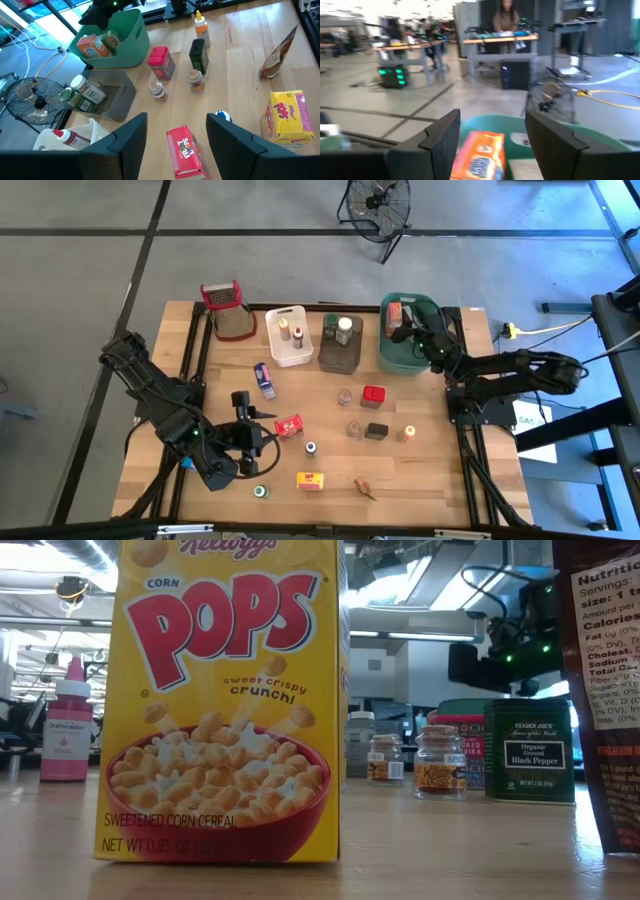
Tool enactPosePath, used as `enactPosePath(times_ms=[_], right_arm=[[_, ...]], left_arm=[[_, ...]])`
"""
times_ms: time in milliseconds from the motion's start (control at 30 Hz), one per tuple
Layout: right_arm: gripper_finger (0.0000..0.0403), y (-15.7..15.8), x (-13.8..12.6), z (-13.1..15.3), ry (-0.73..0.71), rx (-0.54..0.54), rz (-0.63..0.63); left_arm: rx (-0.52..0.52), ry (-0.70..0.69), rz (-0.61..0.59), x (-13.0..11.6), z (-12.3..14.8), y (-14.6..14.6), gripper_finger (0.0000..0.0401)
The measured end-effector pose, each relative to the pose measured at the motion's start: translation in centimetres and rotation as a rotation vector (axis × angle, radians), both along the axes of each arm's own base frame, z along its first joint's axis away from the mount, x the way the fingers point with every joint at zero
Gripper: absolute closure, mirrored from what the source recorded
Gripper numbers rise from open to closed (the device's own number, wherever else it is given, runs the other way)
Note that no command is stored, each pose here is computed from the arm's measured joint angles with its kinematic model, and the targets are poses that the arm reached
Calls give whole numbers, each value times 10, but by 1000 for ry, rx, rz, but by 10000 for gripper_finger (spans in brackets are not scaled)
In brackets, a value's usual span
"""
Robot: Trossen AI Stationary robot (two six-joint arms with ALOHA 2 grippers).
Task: Pick & Place Kitchen Items
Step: Put the green cereal box into the green bin
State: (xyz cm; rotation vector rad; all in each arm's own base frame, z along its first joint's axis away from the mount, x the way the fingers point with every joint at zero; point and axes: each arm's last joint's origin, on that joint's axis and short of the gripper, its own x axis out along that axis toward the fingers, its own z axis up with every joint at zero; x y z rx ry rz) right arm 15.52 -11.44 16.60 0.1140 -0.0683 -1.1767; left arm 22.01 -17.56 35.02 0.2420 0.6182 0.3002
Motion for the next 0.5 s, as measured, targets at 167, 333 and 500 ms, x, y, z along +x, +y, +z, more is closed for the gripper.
enactPosePath(times_ms=[167,333,500], right_arm=[[176,3,-3,13,27,50,63],[176,1,-3,45,189,317,89],[176,0,-10,101,265,554,90]], left_arm=[[-1,1,-1,0,0,0,203],[7,11,-1,-1,-1,1,203],[14,18,-1,-1,-1,1,203]])
